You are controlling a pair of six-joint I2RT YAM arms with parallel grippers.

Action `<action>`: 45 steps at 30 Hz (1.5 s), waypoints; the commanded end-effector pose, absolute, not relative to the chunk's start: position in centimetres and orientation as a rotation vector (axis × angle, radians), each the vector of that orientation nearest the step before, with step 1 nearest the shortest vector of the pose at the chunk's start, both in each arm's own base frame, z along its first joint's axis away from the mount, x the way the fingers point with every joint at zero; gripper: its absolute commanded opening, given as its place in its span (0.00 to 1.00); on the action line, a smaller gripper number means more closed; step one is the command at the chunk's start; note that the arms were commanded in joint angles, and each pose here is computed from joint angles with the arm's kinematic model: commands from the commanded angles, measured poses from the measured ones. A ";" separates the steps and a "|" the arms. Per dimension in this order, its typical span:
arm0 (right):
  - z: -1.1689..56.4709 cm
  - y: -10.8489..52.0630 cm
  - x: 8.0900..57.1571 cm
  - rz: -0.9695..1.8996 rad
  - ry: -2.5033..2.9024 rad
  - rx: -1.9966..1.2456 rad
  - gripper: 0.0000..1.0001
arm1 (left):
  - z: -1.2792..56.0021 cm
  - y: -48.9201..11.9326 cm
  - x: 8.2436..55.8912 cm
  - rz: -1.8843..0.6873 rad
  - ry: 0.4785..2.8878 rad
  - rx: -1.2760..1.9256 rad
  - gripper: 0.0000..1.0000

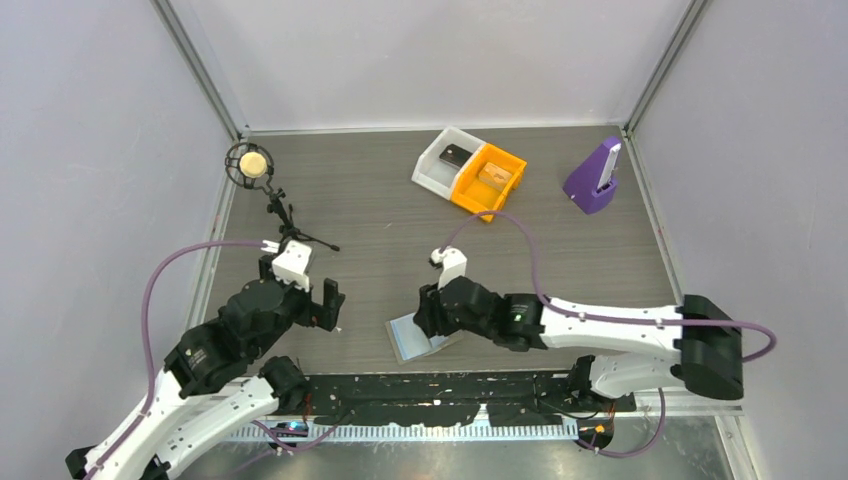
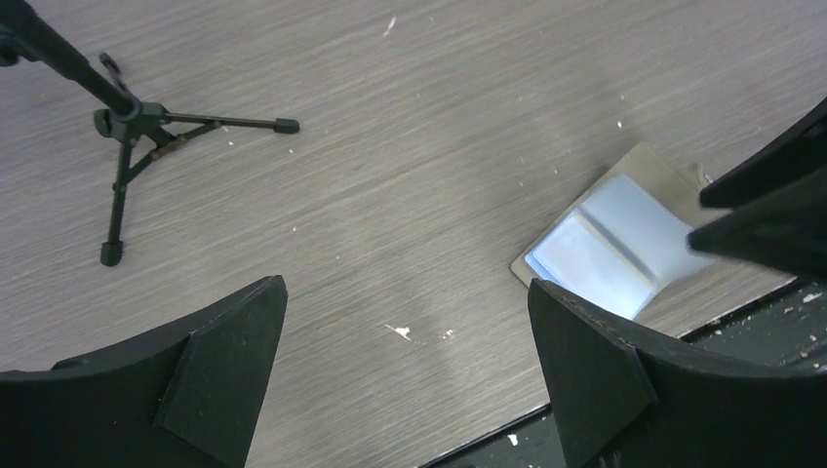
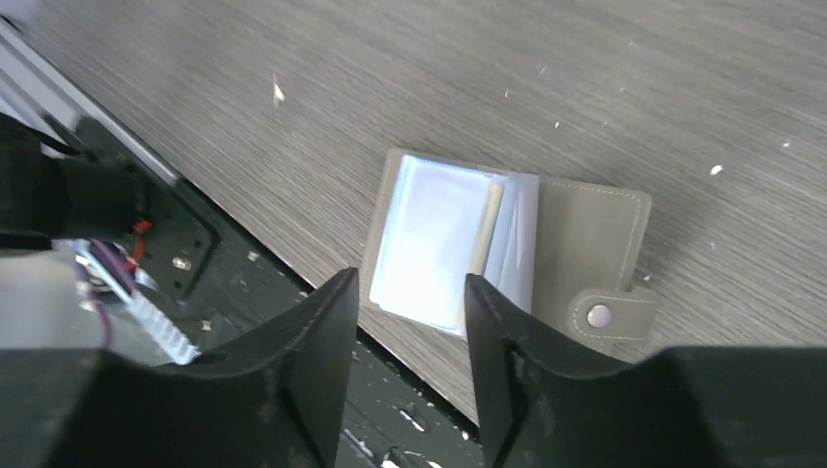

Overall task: Take the credit cards out of the card holder
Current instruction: Remove the credit card from the card holder.

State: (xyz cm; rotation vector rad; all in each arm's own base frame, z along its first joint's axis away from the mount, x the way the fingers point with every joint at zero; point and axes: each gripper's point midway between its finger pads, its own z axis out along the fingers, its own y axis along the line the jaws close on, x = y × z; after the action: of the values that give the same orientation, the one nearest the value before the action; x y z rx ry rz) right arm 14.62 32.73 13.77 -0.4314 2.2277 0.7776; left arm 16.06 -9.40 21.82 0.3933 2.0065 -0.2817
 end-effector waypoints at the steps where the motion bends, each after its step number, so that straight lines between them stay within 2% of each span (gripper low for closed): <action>1: 13.8 35.6 14.7 0.769 2.213 -0.446 0.54 | 23.5 -7.9 16.5 -0.263 1.922 0.289 0.98; 5: 11.4 36.4 14.6 0.618 2.262 -0.527 0.59 | 24.0 -7.1 16.4 -0.265 1.879 0.240 0.99; 14: 7.5 37.8 13.7 0.515 2.324 -0.653 0.68 | 24.3 -6.4 16.0 -0.278 1.858 0.194 0.99; 24: 5.4 37.9 14.4 0.386 2.347 -0.699 0.68 | 24.2 -6.4 16.1 -0.278 1.860 0.192 0.99; 35: 4.0 37.4 14.3 0.374 2.368 -0.667 0.65 | 24.0 -6.8 16.3 -0.266 1.880 0.220 0.99; 41: 2.8 37.4 13.9 0.370 2.400 -0.659 0.67 | 24.1 -6.9 16.2 -0.279 1.871 0.216 0.99; 45: 2.4 36.7 14.1 0.350 2.400 -0.637 0.62 | 24.0 -7.0 16.2 -0.281 1.875 0.220 0.99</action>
State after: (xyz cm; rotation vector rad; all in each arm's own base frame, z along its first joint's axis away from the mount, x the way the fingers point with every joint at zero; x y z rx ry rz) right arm 13.84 36.95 2.74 -0.6911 2.4045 0.3576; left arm 15.88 -6.74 23.32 0.2431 1.8999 -0.2643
